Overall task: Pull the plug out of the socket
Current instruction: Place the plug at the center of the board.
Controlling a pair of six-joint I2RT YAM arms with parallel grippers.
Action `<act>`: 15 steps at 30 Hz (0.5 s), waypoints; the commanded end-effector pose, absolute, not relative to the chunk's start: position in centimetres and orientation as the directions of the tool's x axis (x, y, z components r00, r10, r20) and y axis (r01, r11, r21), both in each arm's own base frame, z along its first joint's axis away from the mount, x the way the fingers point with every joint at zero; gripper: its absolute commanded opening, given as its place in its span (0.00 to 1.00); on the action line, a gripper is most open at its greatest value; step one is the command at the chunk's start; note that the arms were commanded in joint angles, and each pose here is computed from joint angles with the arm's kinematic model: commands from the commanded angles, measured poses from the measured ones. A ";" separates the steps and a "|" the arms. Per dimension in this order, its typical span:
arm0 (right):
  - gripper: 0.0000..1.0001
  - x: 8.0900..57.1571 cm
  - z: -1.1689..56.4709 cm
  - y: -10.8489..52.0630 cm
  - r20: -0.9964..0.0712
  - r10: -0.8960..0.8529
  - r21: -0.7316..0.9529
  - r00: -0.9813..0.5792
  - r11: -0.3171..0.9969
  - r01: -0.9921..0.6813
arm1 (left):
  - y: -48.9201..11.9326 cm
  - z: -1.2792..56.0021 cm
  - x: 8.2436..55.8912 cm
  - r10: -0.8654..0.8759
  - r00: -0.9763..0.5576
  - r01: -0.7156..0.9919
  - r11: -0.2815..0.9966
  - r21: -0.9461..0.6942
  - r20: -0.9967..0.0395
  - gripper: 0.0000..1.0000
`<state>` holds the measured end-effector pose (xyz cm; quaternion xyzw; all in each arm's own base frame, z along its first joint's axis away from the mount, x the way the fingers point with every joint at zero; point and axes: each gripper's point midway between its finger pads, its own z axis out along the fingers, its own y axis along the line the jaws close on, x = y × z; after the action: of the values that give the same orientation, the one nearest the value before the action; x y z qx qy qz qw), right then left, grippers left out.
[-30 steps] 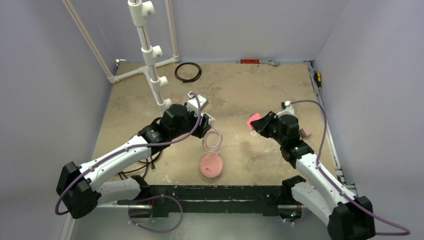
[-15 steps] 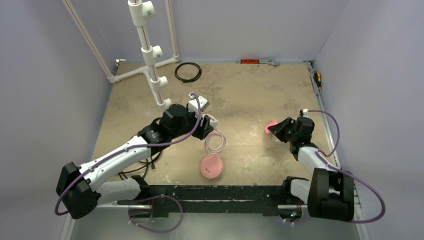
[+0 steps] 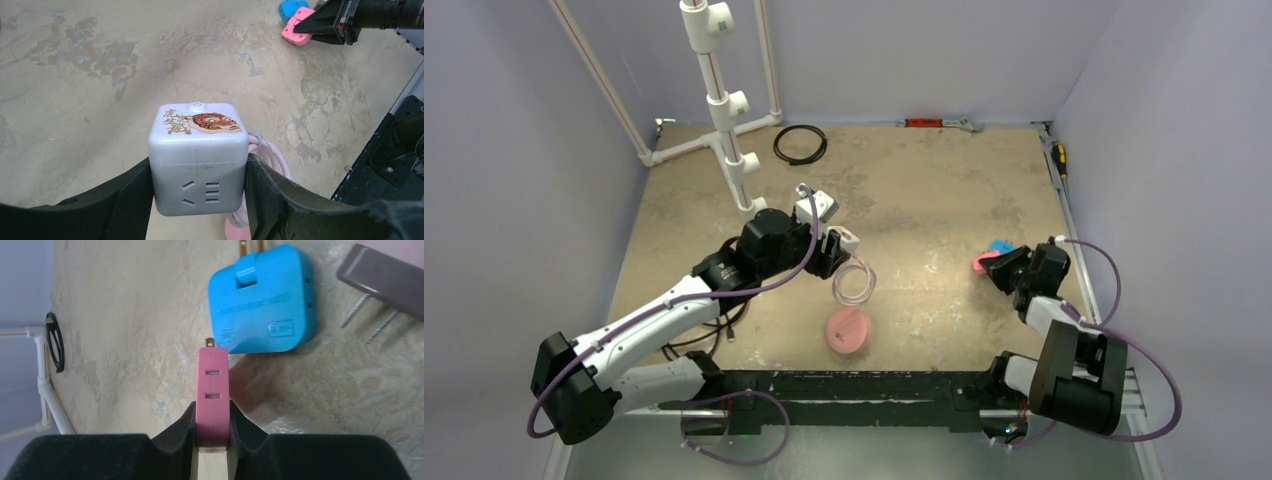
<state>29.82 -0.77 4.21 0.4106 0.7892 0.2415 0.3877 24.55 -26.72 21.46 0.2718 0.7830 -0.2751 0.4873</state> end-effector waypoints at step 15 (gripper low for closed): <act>0.06 29.5 3.4 -5.9 -0.426 0.880 0.696 -0.209 0.466 0.546 | -27.4 24.8 25.2 0.069 -0.312 0.703 0.688 -0.182 -0.948 0.00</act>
<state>29.79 -4.27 3.53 0.4709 0.7522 0.2393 0.3939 24.55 -26.72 21.46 0.2719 0.7831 -0.2750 0.4871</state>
